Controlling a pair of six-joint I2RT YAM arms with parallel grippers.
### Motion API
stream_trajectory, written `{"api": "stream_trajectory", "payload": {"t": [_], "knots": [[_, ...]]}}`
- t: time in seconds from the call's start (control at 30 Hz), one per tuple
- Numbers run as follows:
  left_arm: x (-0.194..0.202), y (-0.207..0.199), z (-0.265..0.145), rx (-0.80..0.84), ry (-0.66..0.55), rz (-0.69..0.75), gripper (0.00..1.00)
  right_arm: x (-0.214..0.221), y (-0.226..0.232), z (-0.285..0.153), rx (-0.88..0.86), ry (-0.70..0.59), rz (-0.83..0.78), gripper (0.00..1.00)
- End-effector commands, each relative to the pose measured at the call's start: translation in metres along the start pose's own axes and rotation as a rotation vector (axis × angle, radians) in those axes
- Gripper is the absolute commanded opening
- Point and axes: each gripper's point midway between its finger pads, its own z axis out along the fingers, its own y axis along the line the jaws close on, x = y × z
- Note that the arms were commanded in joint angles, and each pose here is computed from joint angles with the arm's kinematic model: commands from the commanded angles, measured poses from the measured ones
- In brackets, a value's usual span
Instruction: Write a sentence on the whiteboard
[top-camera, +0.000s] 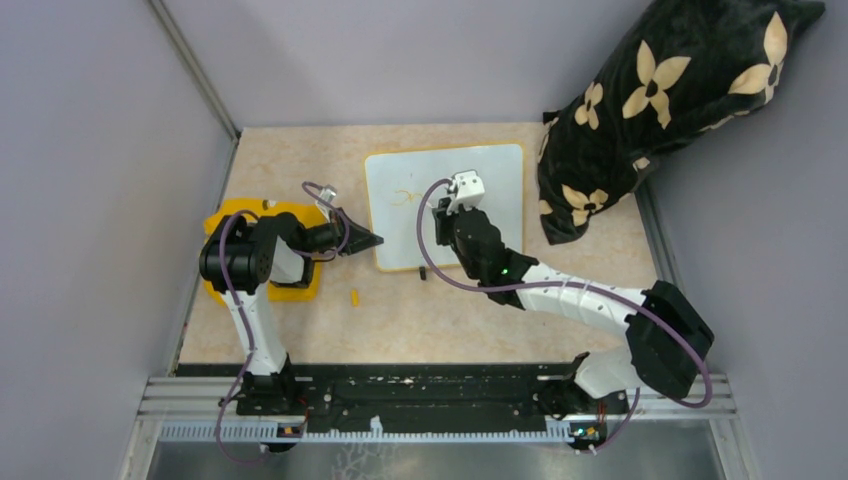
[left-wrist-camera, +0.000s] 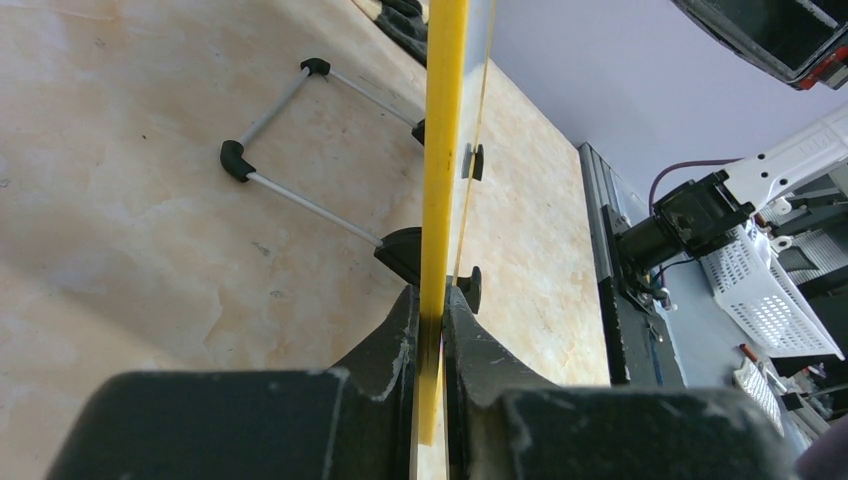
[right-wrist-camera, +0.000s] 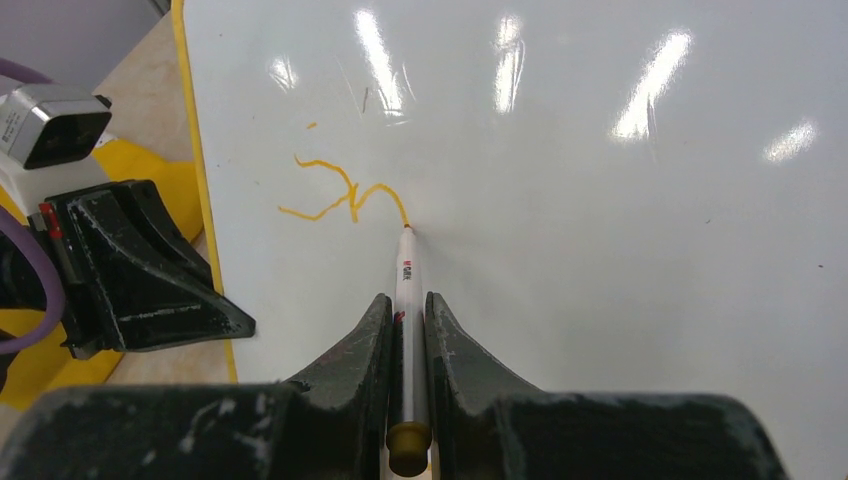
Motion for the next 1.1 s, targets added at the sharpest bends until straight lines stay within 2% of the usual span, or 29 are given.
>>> {"api": "stream_trajectory", "payload": {"t": [0.0, 0.73, 1.07], "knots": [[-0.015, -0.01, 0.003, 0.055, -0.048, 0.189, 0.0, -0.001, -0.015, -0.003, 0.045, -0.002, 0.02, 0.0], [-0.015, -0.01, 0.003, 0.054, -0.049, 0.188, 0.0, -0.034, -0.012, 0.011, 0.054, -0.061, 0.028, 0.0], [-0.015, -0.01, 0.003, 0.054, -0.049, 0.188, 0.0, -0.035, -0.023, 0.013, 0.083, -0.061, 0.037, 0.0]]}}
